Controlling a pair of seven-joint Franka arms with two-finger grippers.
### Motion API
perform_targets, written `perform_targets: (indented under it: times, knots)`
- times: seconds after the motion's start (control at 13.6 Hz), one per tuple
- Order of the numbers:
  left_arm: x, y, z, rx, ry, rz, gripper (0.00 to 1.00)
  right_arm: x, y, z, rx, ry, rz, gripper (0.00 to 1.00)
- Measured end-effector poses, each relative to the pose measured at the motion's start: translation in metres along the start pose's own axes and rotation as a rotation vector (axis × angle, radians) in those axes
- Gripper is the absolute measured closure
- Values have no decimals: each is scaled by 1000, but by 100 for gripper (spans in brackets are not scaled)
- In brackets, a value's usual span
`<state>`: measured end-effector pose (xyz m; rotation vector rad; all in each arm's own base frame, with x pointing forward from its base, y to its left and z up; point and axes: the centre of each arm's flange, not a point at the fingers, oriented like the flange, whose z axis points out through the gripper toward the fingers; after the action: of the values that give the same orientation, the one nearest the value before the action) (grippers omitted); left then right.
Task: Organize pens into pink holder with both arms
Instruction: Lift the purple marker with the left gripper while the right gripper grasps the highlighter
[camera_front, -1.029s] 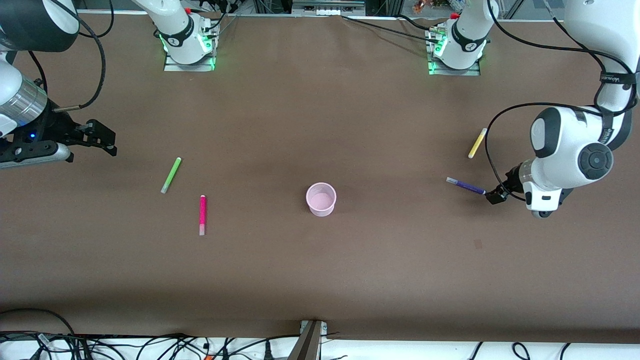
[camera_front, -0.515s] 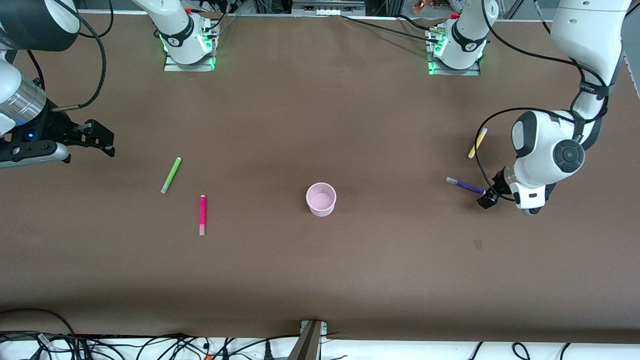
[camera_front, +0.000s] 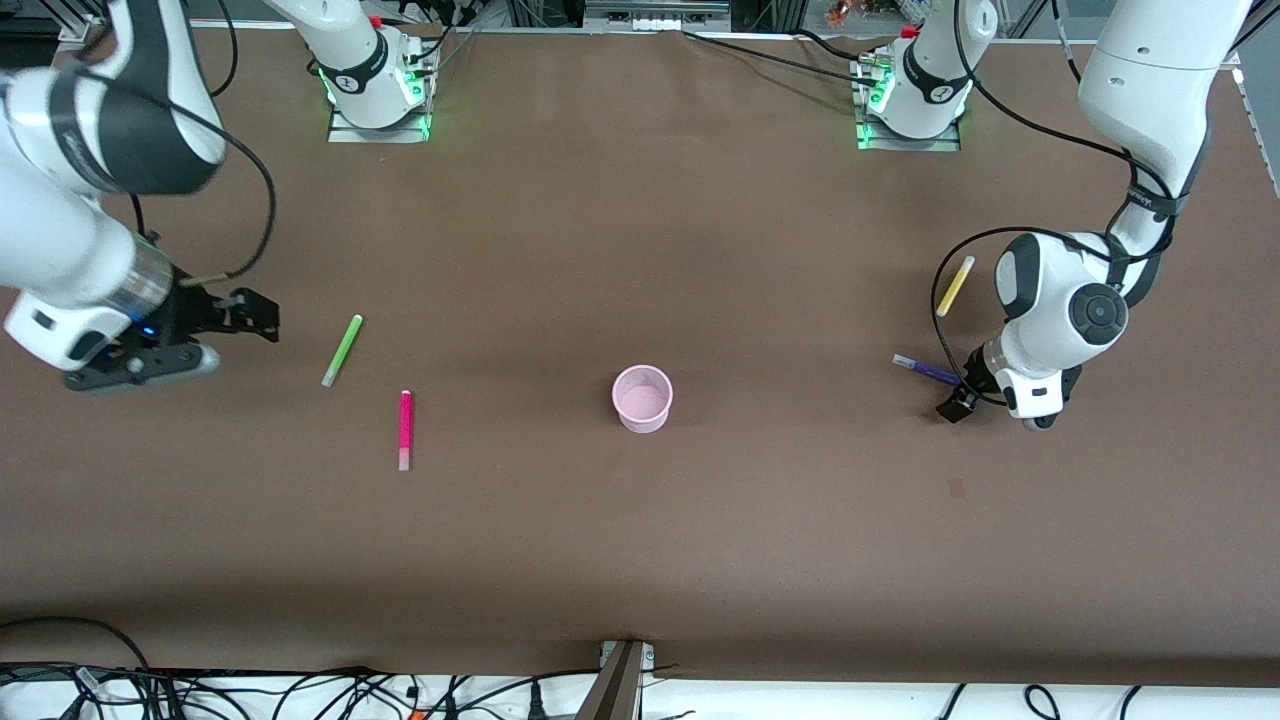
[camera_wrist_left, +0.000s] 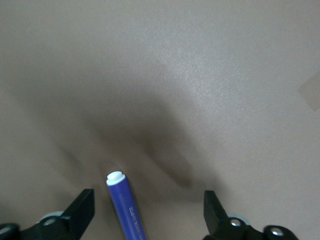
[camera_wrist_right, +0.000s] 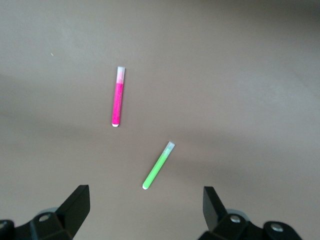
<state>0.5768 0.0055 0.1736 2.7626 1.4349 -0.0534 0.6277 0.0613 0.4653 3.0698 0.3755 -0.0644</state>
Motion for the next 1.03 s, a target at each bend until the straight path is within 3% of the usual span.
perform_targets:
  times: [0.07,0.37,0.59,0.81,1.03]
  knots:
    - [0,0,1,0,0,-2,5,5,-5,11,-3,-12,-11,0]
    - [0,0,1,-1,0,-10,40,13,-9,33,-1,-39,-16,0]
    - [0,0,1,-1,1,-19,44,40,-28,85,48,-66,61,0]
    - [0,0,1,-2,2,-26,78,65,-69,150,65,-72,132,0]
    - [2,3,-4,-16,11,-55,82,74,-80,185,70,-74,170,2]
